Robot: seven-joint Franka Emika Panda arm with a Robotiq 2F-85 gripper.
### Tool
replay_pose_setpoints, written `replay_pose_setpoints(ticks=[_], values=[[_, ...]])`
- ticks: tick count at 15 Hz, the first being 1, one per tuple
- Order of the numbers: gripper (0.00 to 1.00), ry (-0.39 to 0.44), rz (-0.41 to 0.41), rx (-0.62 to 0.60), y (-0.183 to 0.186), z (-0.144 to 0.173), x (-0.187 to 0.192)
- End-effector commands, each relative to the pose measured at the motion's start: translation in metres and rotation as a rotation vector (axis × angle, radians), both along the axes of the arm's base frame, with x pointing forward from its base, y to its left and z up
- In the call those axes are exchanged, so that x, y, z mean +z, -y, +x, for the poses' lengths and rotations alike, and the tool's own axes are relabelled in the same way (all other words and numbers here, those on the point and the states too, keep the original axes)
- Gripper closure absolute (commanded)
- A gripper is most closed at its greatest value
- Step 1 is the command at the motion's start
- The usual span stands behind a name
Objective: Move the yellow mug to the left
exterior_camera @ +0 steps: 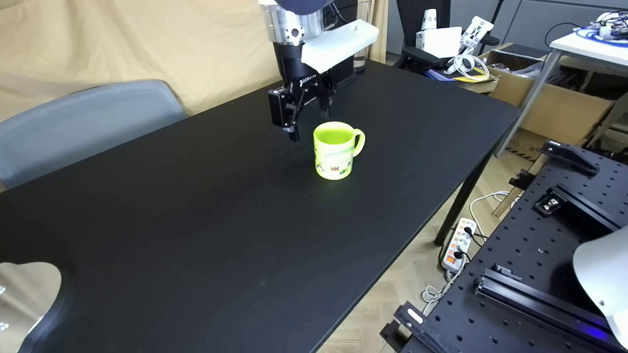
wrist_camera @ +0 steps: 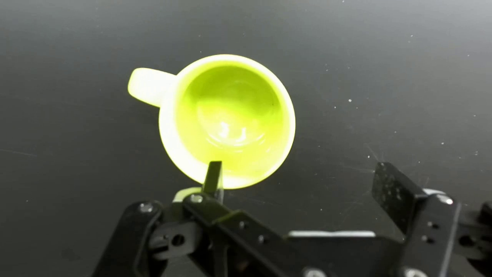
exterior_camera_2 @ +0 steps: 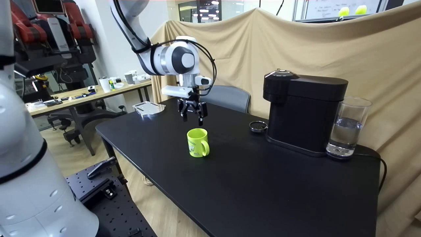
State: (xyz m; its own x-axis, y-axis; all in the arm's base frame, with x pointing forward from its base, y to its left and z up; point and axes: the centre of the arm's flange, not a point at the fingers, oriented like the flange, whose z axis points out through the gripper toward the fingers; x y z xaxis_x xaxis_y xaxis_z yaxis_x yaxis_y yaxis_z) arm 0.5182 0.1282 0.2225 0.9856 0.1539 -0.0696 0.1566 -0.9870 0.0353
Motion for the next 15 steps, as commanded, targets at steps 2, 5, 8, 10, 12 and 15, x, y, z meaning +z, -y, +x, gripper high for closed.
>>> replay_pose_setpoints(ticks=[2,5,8,10,12,15], values=[[0.00,-0.012,0.007,-0.076,-0.006,-0.001,-0.011],[0.00,-0.024,0.012,-0.090,-0.006,-0.005,-0.017],[0.28,-0.038,0.007,-0.105,0.000,-0.006,-0.025],[0.40,-0.048,0.001,-0.110,0.005,-0.006,-0.029],[0.53,-0.059,-0.005,-0.113,0.010,-0.008,-0.034],[0.75,-0.072,-0.008,-0.113,0.015,-0.009,-0.039]])
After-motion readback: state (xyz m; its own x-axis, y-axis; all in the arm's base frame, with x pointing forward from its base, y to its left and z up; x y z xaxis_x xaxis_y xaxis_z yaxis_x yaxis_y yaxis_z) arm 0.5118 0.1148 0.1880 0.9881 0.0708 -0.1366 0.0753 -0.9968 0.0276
